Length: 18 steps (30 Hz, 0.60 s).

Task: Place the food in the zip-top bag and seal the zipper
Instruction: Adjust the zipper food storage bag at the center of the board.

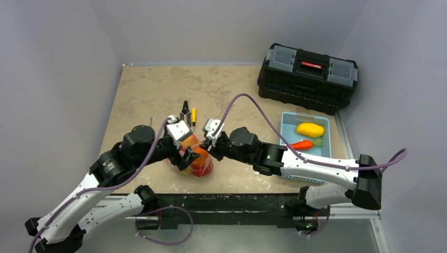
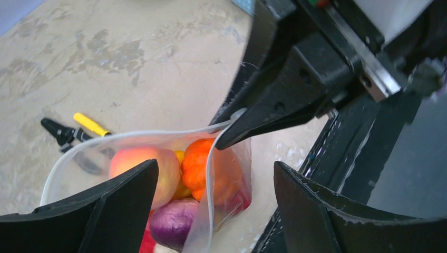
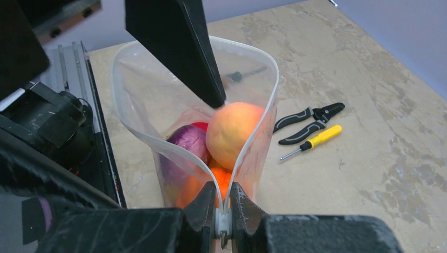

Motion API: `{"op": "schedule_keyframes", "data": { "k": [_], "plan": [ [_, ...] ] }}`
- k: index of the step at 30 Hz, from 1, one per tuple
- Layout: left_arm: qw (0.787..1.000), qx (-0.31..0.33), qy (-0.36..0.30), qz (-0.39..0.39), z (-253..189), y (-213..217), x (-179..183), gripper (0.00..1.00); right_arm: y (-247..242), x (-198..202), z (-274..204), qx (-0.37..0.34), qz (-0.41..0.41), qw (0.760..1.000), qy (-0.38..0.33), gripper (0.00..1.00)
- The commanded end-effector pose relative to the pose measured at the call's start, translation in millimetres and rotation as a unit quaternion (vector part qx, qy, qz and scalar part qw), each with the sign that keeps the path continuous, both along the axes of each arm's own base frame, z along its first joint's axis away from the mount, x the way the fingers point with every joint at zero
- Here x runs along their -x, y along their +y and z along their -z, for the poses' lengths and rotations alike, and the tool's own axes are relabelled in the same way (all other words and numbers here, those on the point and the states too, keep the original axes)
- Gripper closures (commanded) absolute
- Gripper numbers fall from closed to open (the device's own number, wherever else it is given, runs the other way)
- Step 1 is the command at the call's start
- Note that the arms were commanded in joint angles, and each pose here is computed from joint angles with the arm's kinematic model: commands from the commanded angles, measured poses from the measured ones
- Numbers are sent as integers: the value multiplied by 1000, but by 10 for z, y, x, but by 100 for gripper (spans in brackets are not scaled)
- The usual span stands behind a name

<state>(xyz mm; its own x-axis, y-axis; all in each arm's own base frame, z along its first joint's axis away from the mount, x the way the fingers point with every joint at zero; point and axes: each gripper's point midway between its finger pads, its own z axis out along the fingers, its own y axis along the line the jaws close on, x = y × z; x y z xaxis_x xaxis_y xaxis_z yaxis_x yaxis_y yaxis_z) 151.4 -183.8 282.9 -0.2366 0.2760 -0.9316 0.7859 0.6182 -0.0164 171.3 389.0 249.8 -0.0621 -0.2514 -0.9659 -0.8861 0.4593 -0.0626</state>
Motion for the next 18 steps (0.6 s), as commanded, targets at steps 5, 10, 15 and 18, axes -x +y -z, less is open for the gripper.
{"op": "schedule_keyframes", "data": {
  "k": [5, 10, 15, 18],
  "plan": [
    [977, -89, -58, 183, 345, -388, 48, 37, 39, 22, -374, -27, -47, 998, -25, 100],
    [982, -139, -36, 126, 724, -304, -205, 83, -29, -55, -303, -25, -36, 999, -16, 100],
    [986, -135, -37, 88, 628, -253, -286, 100, -1, -63, -172, -25, -31, 999, 15, 96],
    [991, -100, -39, 79, 535, -292, -271, 100, -24, -103, -78, -46, 4, 997, 60, 40]
  ]
}}
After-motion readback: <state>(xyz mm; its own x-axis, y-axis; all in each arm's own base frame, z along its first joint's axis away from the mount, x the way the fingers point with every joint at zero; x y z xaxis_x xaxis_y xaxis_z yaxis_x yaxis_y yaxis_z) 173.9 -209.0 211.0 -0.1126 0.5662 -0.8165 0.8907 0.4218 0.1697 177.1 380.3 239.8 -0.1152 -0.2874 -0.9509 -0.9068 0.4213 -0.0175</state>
